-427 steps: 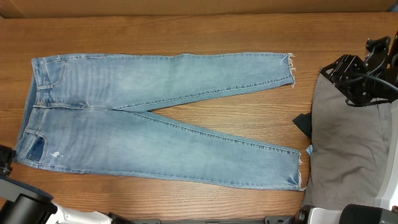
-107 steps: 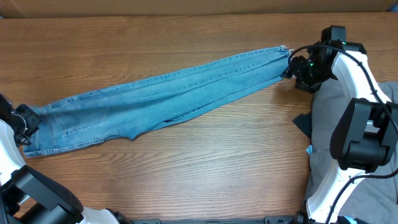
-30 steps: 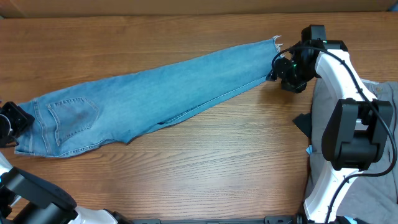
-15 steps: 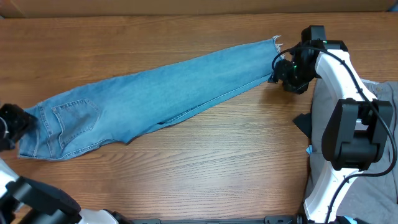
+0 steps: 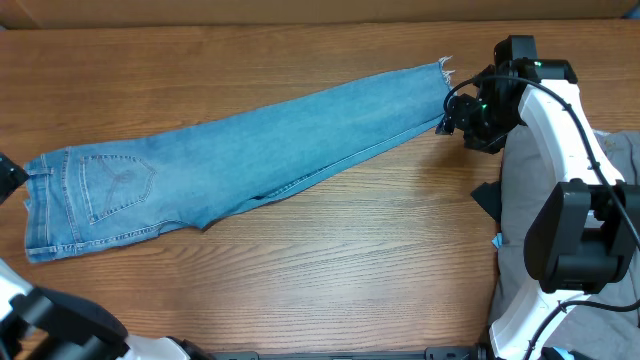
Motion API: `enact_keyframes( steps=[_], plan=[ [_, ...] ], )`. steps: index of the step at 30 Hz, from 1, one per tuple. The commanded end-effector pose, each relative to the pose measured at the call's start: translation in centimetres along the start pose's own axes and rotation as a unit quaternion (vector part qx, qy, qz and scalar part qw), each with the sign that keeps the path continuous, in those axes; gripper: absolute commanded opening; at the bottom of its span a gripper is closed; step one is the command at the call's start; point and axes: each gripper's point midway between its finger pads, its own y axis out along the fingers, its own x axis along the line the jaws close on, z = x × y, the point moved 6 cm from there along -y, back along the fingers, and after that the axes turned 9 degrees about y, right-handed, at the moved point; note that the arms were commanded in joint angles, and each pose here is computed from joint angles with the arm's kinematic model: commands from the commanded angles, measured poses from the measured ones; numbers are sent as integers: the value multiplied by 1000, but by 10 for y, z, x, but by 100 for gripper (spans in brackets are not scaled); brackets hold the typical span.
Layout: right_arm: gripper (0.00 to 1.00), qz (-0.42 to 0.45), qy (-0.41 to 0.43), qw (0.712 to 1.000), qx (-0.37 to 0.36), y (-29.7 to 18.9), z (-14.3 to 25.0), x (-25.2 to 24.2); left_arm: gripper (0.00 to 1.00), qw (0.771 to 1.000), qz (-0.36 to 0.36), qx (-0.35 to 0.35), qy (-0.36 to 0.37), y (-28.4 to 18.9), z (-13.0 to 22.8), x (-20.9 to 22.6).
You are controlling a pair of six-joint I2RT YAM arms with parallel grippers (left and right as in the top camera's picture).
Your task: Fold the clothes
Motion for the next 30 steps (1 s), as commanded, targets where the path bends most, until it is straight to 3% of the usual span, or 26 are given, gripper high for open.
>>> enact_keyframes(
  steps=[1,3,6,10,15,20,21,22,25,28,30],
  plan=[
    [70,-5,-11,1000,-21,-14,-3,5,70,998,19,59,-26,32,9,4],
    [70,-8,-14,1000,-27,-13,-4,7,62,994,75,82,-23,42,15,-6],
    [71,-15,-13,999,-41,-10,-10,11,57,992,94,87,-14,35,19,-12],
    [70,-44,38,995,-76,1,-31,19,56,991,105,80,-14,7,26,-21],
    [69,-73,29,988,-136,23,-68,27,57,991,105,83,-11,-27,42,-31],
    [59,-44,20,986,-161,59,-89,16,56,988,103,118,8,-33,56,-42],
    [60,-42,17,986,-160,67,-92,14,56,987,98,124,14,-32,57,-44],
    [71,-35,20,987,-155,82,-94,9,56,987,92,132,25,-31,59,-49],
    [80,-10,28,989,-145,102,-95,-2,56,986,74,138,60,-28,60,-61],
    [82,-1,36,990,-136,114,-95,-11,57,985,48,136,90,-25,58,-69],
    [75,-21,34,989,-142,114,-101,-10,59,984,34,132,113,-21,57,-76]
  ],
)
